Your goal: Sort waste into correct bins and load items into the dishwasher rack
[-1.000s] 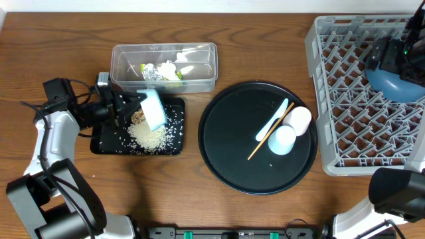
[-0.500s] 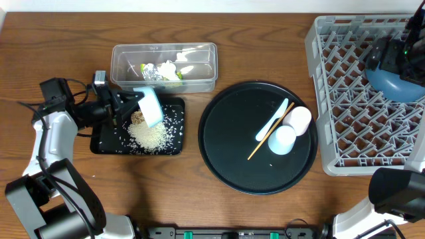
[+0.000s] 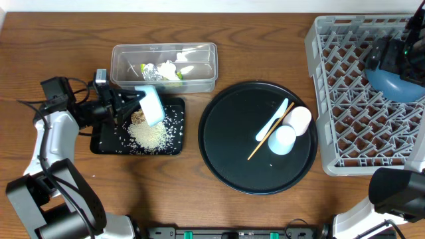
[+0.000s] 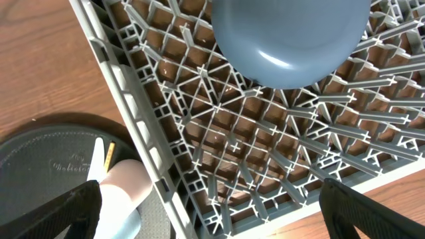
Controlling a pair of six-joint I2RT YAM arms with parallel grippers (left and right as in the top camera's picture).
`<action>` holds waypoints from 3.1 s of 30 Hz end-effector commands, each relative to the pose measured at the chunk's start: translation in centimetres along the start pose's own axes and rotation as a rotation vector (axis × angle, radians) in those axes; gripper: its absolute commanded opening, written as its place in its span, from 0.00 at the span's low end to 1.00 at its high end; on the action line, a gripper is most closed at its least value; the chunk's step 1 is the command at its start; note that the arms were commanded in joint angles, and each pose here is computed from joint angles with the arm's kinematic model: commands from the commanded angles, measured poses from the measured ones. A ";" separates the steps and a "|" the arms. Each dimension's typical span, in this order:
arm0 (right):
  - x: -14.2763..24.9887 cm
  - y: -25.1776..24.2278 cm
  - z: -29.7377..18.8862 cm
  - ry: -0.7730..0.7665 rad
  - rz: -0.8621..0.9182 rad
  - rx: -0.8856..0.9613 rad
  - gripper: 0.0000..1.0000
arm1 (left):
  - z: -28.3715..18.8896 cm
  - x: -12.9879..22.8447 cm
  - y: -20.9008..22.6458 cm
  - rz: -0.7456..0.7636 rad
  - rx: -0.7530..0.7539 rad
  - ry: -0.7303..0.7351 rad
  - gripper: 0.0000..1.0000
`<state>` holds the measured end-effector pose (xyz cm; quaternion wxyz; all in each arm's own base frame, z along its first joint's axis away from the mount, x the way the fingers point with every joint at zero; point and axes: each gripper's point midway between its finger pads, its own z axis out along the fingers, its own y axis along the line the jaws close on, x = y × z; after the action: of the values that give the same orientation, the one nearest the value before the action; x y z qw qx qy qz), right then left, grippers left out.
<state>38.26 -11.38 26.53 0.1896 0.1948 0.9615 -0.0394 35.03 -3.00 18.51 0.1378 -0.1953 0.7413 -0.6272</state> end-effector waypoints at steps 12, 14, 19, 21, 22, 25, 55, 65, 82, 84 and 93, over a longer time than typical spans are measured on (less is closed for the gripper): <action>0.0 -0.2 0.2 0.007 0.016 0.002 0.99 | 3.5 4.3 -3.4 0.388 -0.251 0.014 0.06; 0.0 -0.2 0.2 0.007 0.016 0.002 0.99 | 4.1 5.3 -4.1 0.456 -0.300 0.007 0.06; 0.0 -0.2 0.2 0.007 0.016 0.002 0.99 | 6.0 7.6 -4.6 0.601 -0.428 0.005 0.06; 0.0 -0.2 0.2 0.007 0.016 0.002 0.99 | 7.0 8.4 -4.3 0.642 -0.475 0.017 0.06; 0.0 -0.2 0.2 0.007 0.016 0.002 0.99 | 7.5 8.8 -3.9 0.662 -0.504 0.026 0.06; 0.0 -0.2 0.2 0.007 0.016 0.002 0.99 | 9.2 9.9 -2.6 0.724 -0.599 0.054 0.06; 0.0 -0.2 0.2 0.007 0.016 0.002 0.99 | 21.1 18.3 5.9 1.002 -0.769 0.320 0.14; 0.0 -0.2 0.2 0.007 0.016 0.002 0.99 | 20.9 18.3 5.1 1.007 -0.759 0.312 0.69; 0.0 -0.2 0.2 0.007 0.016 0.002 0.99 | 0.1 8.7 -7.1 0.935 -0.984 -0.413 0.98; 0.0 -0.2 0.2 0.007 0.016 0.002 0.99 | -3.4 7.7 -7.0 0.844 -1.032 -0.522 0.98; -0.3 -0.2 0.2 -0.005 0.017 0.000 0.99 | -11.8 6.6 -3.5 0.505 -1.205 -0.694 0.98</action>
<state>38.32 -11.39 26.55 0.1910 0.1951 0.9612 -0.0393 24.58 2.53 24.10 0.3774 -0.2113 0.9012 0.0272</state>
